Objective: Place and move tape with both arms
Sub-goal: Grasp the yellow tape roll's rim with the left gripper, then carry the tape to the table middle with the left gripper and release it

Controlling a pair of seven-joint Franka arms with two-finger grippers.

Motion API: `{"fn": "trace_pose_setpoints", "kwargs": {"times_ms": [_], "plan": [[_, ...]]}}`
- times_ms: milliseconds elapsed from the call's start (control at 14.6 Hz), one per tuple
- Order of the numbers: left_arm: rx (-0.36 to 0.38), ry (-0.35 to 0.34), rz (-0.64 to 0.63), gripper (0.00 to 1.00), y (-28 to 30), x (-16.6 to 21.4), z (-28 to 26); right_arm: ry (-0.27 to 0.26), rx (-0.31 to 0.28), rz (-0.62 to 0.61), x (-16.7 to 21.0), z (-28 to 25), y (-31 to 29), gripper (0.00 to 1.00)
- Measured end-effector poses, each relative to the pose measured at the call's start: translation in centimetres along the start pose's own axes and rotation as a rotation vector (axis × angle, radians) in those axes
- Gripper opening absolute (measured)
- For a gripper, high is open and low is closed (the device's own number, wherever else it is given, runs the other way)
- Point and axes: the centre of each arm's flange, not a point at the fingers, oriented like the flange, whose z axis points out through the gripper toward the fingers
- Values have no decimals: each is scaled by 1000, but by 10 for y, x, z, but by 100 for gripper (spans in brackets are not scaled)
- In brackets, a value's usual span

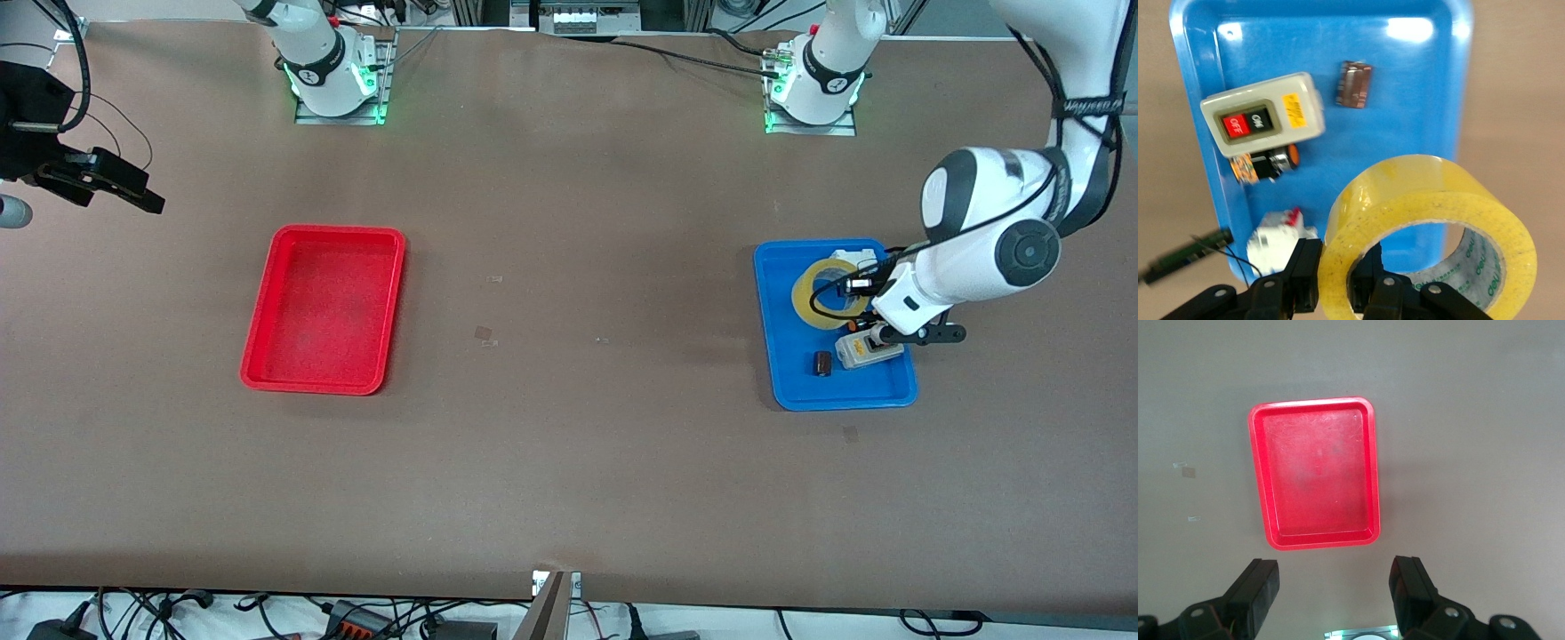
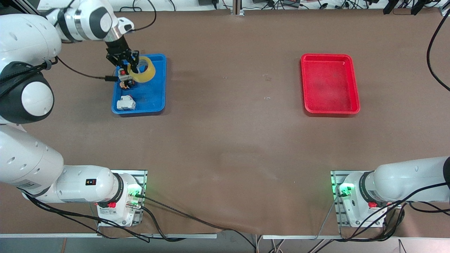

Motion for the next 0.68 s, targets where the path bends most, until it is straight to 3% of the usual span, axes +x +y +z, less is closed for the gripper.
{"fn": "trace_pose_setpoints", "kwargs": {"times_ms": [274,685], "plan": [[-9,50,-55,24,110,-18,-35,0,0,0,0,0,0,99],[-39,28,-68,24,277,-53,56,0,0,-1,0,0,0,99]]}}
